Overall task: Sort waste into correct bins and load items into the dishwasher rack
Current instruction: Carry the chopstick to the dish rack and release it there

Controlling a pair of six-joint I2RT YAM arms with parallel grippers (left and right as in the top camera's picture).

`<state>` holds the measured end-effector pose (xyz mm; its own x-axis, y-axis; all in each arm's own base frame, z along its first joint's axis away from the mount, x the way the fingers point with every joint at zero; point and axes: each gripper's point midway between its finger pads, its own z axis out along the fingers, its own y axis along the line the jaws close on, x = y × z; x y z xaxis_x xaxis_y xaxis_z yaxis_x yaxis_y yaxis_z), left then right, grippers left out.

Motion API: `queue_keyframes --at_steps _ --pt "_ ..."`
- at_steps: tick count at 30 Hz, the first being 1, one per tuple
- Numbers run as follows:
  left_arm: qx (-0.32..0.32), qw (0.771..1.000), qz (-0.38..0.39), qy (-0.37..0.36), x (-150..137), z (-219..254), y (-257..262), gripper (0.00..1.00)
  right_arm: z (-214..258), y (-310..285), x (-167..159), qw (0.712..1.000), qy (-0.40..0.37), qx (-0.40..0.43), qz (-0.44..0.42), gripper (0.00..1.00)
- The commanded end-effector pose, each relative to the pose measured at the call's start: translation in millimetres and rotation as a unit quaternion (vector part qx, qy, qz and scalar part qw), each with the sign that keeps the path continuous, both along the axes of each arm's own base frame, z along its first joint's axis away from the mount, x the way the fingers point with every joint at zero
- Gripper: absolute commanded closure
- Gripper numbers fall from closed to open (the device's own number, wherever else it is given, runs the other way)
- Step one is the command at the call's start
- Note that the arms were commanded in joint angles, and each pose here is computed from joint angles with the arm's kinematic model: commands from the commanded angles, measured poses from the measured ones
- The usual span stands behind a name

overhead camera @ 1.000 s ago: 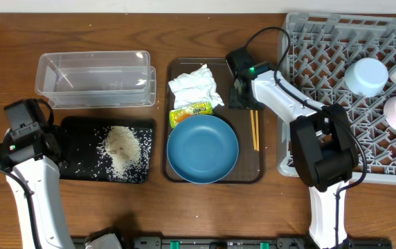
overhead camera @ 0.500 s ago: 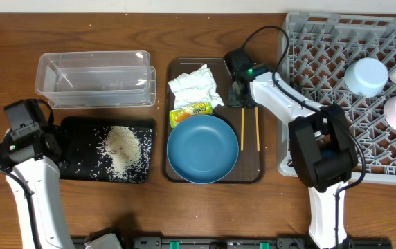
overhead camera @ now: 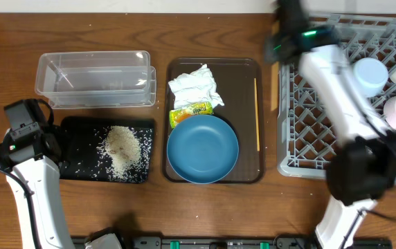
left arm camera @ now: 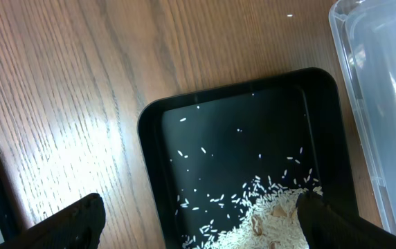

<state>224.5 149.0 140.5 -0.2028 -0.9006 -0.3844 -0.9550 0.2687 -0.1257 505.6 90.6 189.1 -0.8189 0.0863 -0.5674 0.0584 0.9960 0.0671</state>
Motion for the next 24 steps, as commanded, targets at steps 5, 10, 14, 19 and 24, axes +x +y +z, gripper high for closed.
queue_keyframes --at_steps 5,10,14,19,24 --pt "0.006 1.0 0.008 -0.009 2.3 6.4 3.6 0.09 44.6 -76.3 -2.3 0.999 -0.036 -0.018 0.021 0.99" --pt "0.006 1.0 0.008 -0.009 2.3 6.4 3.6 0.09 8.0 -80.4 -3.5 1.0 -0.004 0.01 0.025 0.99" --pt "0.005 1.0 0.008 -0.009 2.2 6.3 3.6 0.09 -23.1 -68.0 1.1 0.999 0.006 0.029 0.041 0.96" --pt "0.005 1.0 0.008 -0.009 2.2 6.3 3.6 0.09 -51.1 -55.2 2.3 0.998 0.023 0.055 0.035 0.86" --pt "0.005 1.0 0.008 -0.009 2.2 6.3 3.6 0.09 -56.0 -46.1 0.5 0.997 0.031 0.059 0.038 0.44"
